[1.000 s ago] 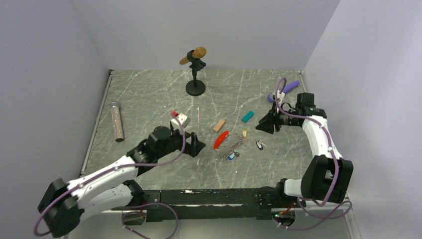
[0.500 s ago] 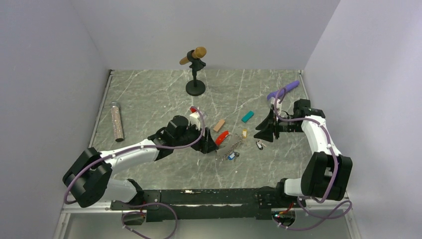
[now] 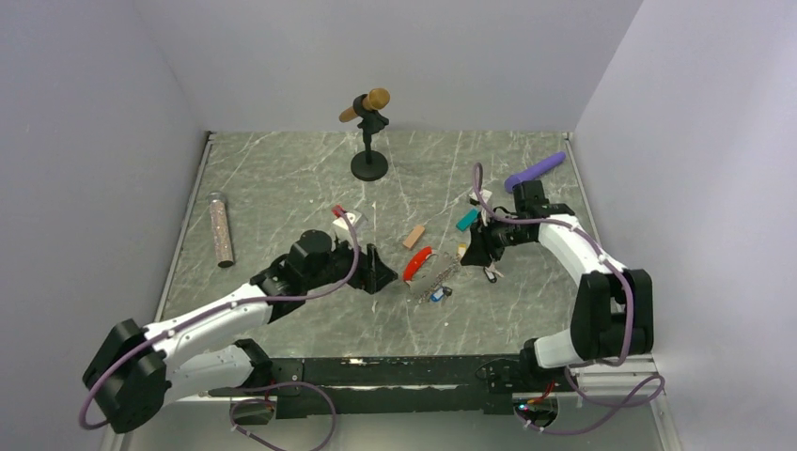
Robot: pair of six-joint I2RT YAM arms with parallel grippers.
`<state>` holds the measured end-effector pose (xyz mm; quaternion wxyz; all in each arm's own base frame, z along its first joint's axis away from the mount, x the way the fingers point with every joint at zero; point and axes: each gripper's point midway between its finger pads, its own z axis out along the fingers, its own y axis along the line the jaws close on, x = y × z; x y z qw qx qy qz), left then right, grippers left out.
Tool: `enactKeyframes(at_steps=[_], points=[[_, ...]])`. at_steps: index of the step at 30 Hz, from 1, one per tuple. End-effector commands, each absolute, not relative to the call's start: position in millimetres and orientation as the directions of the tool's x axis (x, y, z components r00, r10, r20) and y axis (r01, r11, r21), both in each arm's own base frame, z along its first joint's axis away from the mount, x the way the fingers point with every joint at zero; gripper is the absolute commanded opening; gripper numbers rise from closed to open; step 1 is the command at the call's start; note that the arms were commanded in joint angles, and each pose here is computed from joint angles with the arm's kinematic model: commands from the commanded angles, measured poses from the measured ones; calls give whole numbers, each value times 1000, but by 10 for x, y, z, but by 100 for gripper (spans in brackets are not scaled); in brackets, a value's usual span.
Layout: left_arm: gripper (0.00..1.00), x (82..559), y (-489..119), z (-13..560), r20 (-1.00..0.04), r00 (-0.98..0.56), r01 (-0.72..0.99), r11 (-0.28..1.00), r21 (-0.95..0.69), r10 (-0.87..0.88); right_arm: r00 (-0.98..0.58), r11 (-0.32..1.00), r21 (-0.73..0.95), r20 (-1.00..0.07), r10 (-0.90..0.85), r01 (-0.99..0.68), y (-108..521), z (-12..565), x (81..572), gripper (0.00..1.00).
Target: Put the keys on the keyring
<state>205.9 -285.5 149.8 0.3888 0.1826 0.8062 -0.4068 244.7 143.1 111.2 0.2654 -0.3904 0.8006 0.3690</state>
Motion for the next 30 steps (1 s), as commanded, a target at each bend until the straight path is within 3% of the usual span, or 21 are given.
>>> enactKeyframes(at_steps=[1, 13, 30], points=[[85, 2108, -2682, 1577, -824, -565, 611, 649, -453, -44, -693, 565, 446, -626, -359, -695, 1371, 879, 2687, 37], [86, 2071, -2579, 1513, -837, -544, 610, 661, -437, -51, -827, 666, 514, -470, -307, -540, 1326, 478, 2782, 33], [86, 2102, -2597, 1515, -841, -539, 614, 663, -427, -42, -849, 689, 514, -425, -313, -511, 1373, 306, 2887, 27]])
